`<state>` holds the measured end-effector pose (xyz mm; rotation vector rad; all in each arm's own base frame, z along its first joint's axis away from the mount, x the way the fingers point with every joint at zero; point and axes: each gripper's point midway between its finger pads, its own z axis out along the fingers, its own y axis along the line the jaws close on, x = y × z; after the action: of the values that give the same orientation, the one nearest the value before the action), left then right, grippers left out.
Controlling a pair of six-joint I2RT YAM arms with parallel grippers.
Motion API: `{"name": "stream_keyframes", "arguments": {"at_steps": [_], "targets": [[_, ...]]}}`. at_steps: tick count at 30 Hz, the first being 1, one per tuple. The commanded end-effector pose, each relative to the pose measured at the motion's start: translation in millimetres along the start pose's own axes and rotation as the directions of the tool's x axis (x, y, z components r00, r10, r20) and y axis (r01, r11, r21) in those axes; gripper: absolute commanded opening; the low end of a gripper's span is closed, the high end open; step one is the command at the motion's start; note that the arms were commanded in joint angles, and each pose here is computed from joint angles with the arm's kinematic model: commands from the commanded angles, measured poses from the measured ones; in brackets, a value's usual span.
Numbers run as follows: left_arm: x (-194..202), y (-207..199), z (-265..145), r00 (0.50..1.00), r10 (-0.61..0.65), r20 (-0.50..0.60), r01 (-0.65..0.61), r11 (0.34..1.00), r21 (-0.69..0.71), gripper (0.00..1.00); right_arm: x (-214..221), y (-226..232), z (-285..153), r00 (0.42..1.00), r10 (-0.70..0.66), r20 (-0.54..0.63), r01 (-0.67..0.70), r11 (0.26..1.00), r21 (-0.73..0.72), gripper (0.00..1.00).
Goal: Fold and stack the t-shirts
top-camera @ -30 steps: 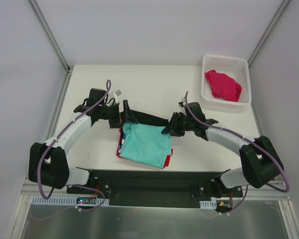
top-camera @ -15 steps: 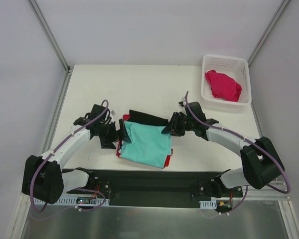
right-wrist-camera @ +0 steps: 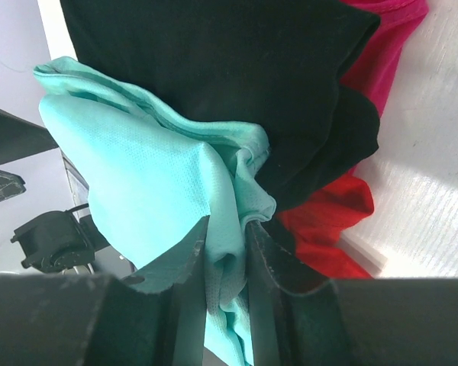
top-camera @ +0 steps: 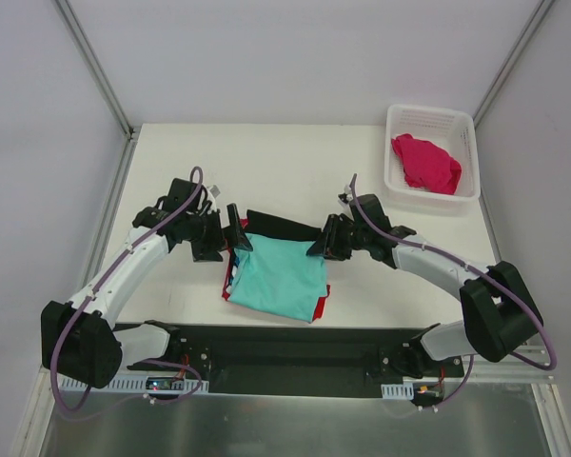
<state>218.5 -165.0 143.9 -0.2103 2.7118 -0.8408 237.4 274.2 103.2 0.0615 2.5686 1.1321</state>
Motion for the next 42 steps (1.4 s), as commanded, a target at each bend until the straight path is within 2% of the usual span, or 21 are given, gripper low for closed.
{"name": "stream_keyframes", "arguments": {"at_steps": [1,8,14,32,42], "targets": [[2.8,-13.0,-1.5,0.999,0.032,-0.014,-0.031,0.997,0.078,0.99,-8.6,19.6,-5.9,0.999,-0.041,0.023,0.041,0.999,-0.029,0.26],[10.6,-23.7,9.9,0.999,0.022,-0.048,-0.012,0.982,0.19,0.99,-5.4,17.8,-4.8,0.999,-0.042,0.015,0.042,0.999,-0.021,0.26],[10.8,-29.6,10.5,0.999,0.02,-0.05,-0.008,0.973,0.229,0.99,-4.7,16.0,-5.2,0.999,-0.043,0.016,0.043,0.999,-0.015,0.27],[19.0,-19.0,27.8,0.997,-0.007,-0.083,0.026,0.972,0.233,0.97,-4.7,18.4,-4.3,0.999,-0.045,0.007,0.045,0.999,-0.021,0.26],[22.1,-25.6,34.6,0.993,-0.037,-0.108,0.068,0.953,0.295,0.92,-5.3,17.7,-3.3,0.999,-0.046,0.001,0.046,0.999,-0.016,0.27]]}}
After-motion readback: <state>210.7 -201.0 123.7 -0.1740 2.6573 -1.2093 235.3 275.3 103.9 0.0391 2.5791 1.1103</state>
